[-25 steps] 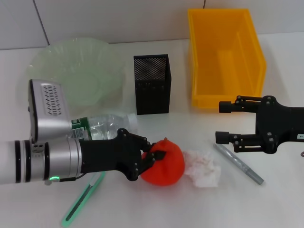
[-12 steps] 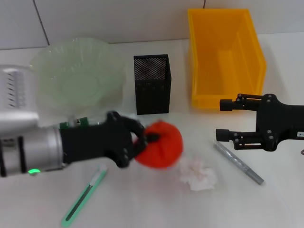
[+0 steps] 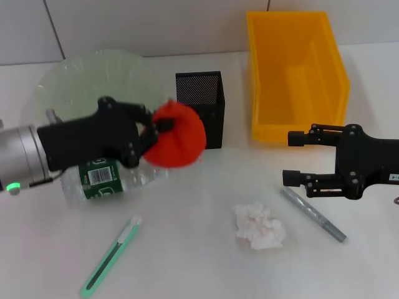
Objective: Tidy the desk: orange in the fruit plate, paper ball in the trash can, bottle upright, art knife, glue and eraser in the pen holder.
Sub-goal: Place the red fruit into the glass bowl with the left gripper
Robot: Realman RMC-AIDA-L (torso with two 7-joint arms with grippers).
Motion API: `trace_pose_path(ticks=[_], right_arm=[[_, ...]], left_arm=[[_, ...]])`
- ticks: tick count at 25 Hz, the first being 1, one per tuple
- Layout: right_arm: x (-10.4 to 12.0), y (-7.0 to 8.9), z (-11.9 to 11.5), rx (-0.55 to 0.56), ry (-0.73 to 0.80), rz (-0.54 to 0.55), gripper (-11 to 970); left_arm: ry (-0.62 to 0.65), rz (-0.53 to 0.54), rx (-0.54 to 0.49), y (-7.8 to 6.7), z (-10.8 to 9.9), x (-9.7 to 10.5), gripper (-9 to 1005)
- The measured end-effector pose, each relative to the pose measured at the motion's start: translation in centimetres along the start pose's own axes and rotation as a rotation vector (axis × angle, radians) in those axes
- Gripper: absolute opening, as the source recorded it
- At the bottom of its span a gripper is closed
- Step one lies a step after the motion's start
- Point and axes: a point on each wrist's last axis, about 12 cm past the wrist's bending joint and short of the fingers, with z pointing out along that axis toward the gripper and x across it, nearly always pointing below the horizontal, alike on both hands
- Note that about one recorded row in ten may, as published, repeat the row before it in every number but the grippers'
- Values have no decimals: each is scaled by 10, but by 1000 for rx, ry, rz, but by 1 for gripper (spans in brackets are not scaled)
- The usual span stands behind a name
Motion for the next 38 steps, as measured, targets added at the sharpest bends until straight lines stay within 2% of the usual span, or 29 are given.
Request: trace_pose_path(ticks=[2,3,6,11,12,13,17,18,19,20,25,26,29,30,38], right_arm=[[0,0,0,-2,1,0,761],[0,0,1,-4,1,0,761],[0,1,2,-6,1,1,761],[1,1,2,-6,0,4,761],[1,1,2,-7,0,5,761],[1,2,3,-9,-1,5,761],[1,2,3,-10,-2,5,761],[1,2,3,-10,-2,5,761],[1,2,3,-10,-2,5,761],[1,2,3,-10,-2,5,761],[1,3,4,-12,-5,5,761],[1,3,5,-12,-5,6,761],[1,3,5,-13,-5,6,761],[1,3,5,-13,-5,6,762],[1,3,5,-13,-5,5,762]], left_arm=[[0,0,0,0,0,0,73],[-22,36,-61,16,1,-12,73],[-19,56,-118,28,5,-18,74],[-19,56,-118,28,5,-18,75],[-2,70,-208,43,6,-21,75],[8,73,-267,51,4,-22,75],[8,73,-267,51,4,-22,76],[18,74,-321,58,1,-21,76],[18,74,-321,58,1,-21,76],[32,54,-435,71,-1,-15,76],[30,48,-463,75,-1,-13,77],[33,41,-501,83,2,-6,78],[43,37,-512,86,5,-3,78],[79,39,-537,90,10,5,78],[104,25,-587,94,7,11,80]])
